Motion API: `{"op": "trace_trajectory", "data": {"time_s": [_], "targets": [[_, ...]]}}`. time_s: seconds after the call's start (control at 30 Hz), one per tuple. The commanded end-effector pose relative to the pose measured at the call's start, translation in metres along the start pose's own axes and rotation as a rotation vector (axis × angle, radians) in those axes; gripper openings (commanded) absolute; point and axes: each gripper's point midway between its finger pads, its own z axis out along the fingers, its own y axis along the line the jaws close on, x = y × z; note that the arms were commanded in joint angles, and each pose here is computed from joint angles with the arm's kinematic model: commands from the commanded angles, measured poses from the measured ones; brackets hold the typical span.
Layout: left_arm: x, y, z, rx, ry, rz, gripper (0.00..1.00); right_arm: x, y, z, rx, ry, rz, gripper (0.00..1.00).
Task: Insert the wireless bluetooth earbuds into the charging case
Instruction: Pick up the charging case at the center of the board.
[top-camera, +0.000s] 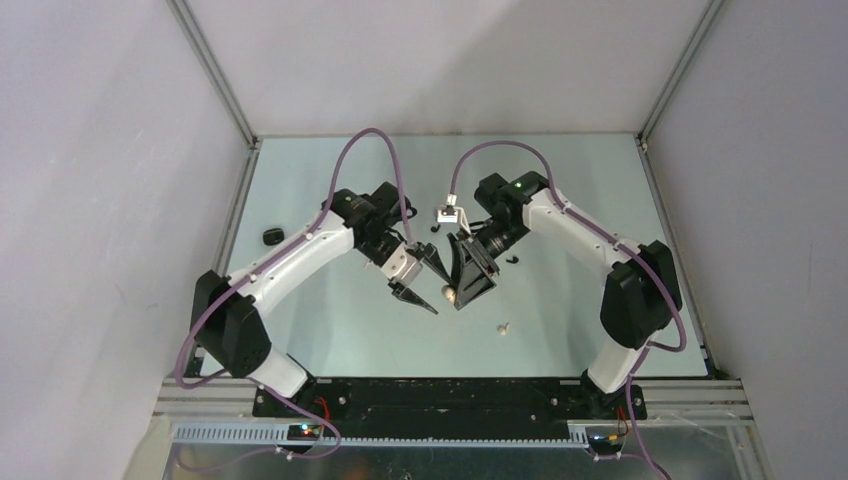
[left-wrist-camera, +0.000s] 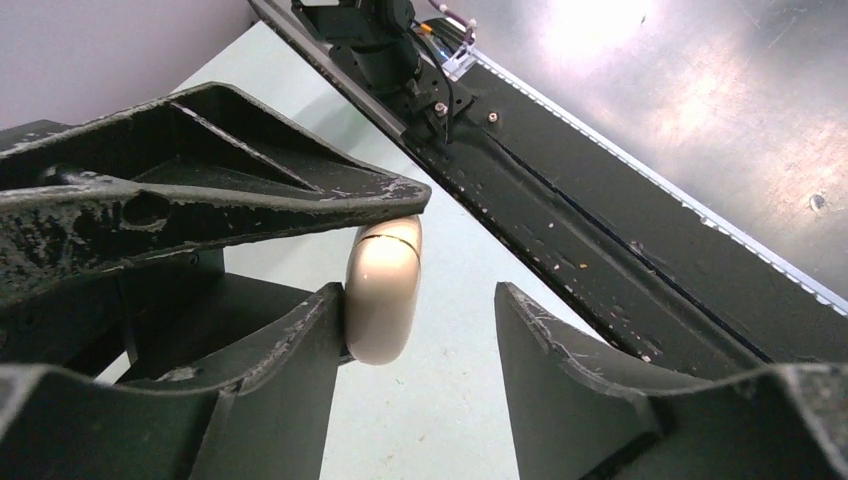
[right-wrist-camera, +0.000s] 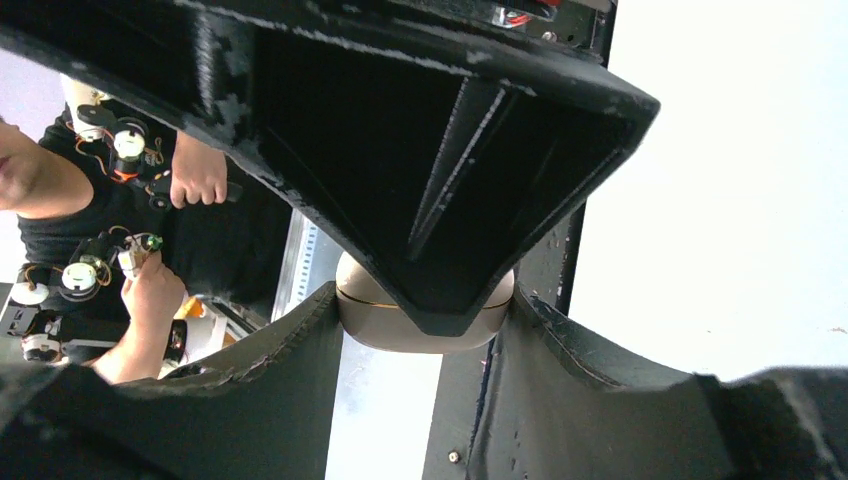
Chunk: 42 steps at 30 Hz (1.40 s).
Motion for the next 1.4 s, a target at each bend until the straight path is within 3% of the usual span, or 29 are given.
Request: {"op": "trace_trajectory", "data": {"time_s": [0.0,0.33,0.67,0.77,0.9,1.0,1.17,1.27,1.37], "targets": [[-0.01,-0.005,0.008,0.042,-0.042,-0.049,0.59,-0.021,0.031,-0.006,-0.04,-0.061,-0.125,0.52],[-0.014,-0.003,0.013,0.076,-0.067,-0.063,0.46,-0.022,0.041,-0.005,-0.054,-0.063,-0.152,0.52],[-0.023,-0.005,0.015,0.107,-0.112,-0.079,0.01,-0.021,0.045,-0.004,-0.052,-0.056,-0.167,0.54],[-0.023,-0.007,0.015,0.111,-0.105,-0.092,0.0,-0.017,0.032,-0.008,0.024,-0.019,-0.14,0.72],[-0.016,-0.009,0.014,0.112,-0.063,-0.177,0.0,-0.012,-0.006,-0.025,0.261,0.004,-0.165,0.87],[0.006,0.005,0.013,0.047,0.029,-0.209,0.0,-0.017,-0.022,-0.05,0.434,-0.008,-0.25,0.9],[0.036,0.041,0.002,-0.204,0.184,-0.329,0.0,-0.021,-0.029,-0.083,0.65,-0.005,-0.326,0.91],[0.043,0.047,-0.002,-0.264,0.221,-0.369,0.0,-0.025,-0.03,-0.092,0.781,-0.007,-0.405,0.9],[0.046,0.055,-0.009,-0.336,0.254,-0.378,0.0,-0.04,-0.026,-0.093,0.872,-0.097,-0.512,0.88]]}}
